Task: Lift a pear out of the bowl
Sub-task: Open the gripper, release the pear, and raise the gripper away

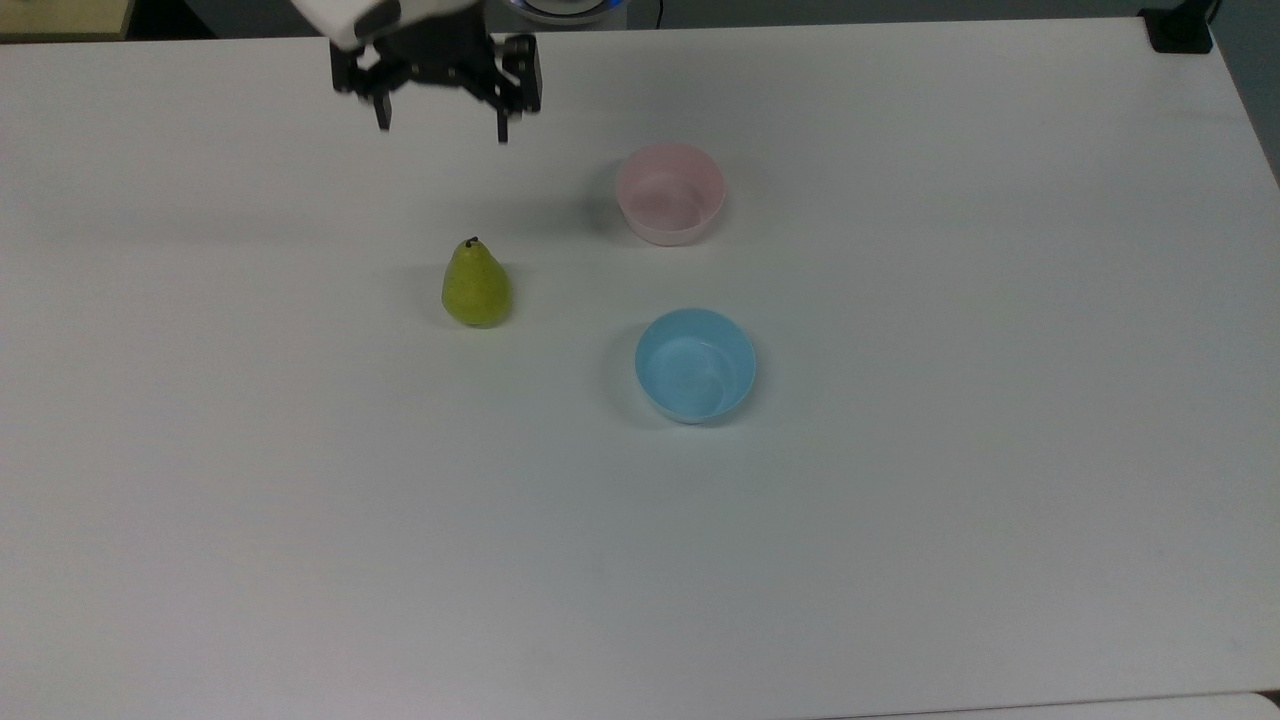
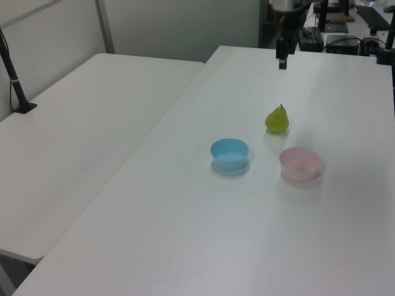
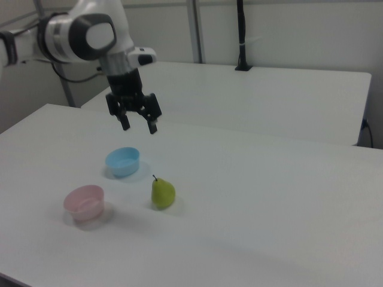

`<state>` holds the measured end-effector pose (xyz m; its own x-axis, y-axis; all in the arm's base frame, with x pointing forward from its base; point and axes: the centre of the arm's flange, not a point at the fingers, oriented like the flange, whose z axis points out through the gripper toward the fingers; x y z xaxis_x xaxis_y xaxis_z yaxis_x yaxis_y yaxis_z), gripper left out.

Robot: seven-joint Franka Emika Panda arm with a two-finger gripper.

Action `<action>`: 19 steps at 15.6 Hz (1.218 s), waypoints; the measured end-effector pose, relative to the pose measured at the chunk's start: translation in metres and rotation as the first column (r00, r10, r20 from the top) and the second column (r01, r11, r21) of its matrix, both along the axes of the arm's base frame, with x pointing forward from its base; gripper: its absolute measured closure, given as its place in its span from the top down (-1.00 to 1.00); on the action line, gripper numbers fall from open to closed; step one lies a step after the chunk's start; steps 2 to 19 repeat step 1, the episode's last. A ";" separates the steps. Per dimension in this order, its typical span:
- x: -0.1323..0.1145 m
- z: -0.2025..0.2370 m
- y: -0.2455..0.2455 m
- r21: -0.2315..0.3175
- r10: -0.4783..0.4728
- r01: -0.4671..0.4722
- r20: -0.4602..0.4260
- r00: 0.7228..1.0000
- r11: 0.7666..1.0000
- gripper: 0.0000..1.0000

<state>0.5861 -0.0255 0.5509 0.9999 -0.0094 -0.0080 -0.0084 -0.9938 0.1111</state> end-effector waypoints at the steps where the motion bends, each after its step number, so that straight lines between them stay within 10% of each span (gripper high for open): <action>1: -0.007 0.012 0.000 0.012 -0.004 0.004 0.009 1.000 1.000 1.00; 19: -0.007 0.012 0.000 0.012 -0.004 0.004 0.009 1.000 1.000 1.00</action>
